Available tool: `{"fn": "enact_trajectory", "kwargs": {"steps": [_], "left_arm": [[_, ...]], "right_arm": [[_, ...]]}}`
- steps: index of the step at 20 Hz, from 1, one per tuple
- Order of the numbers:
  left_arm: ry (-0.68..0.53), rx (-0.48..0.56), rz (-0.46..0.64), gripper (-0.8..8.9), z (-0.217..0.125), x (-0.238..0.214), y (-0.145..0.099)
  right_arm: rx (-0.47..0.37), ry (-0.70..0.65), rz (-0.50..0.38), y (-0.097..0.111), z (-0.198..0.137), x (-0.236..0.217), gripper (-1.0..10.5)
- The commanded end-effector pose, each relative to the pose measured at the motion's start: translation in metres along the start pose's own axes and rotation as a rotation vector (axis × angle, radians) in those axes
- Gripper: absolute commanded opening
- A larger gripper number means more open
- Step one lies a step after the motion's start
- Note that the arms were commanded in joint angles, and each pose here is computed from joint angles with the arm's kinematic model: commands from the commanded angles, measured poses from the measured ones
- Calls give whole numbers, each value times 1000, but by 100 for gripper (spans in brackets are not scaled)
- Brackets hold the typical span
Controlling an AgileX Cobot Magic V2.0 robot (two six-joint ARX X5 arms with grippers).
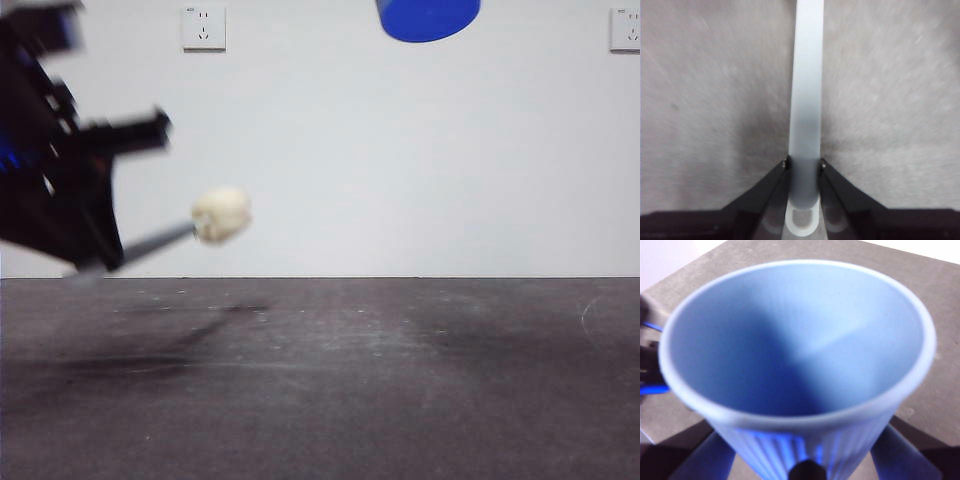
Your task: Pick up the cup brush,pick up the cup,insert the brush into the cup,clean the cup,put the cup brush back,put the cup back to the fixed position on the table
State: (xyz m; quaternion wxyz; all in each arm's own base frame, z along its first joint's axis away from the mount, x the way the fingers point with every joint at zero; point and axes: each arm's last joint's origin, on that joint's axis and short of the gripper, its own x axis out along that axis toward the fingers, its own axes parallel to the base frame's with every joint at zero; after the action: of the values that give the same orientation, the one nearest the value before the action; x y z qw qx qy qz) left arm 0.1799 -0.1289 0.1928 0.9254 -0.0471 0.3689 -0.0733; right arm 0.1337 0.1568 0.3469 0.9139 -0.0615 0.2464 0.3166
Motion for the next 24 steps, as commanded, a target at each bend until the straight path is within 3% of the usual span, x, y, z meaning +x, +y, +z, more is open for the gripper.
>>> {"fn": "enact_trajectory", "kwargs": {"steps": [1,11,16,17,20,24], "left_arm": [[34,-25,21,-9,-6,19,-1],[138,-32,81,-9,-27,65,-2],[169,-35,47,9,-29,67,-3],[180,-37,27,50,-29,67,-3],[201,-40,-5,344,-30,67,-4],[236,-38,-38,360,-31,67,-5]], "right_arm": [[8,9,-2,-1,-2,-6,-17],[9,22,0,-3,-4,-13,-17],[7,29,-2,-3,-5,-13,-17],[7,30,-2,-3,-5,-13,-17],[7,34,-2,-3,-5,-13,-17],[7,33,-3,-3,-5,-13,-17]]}}
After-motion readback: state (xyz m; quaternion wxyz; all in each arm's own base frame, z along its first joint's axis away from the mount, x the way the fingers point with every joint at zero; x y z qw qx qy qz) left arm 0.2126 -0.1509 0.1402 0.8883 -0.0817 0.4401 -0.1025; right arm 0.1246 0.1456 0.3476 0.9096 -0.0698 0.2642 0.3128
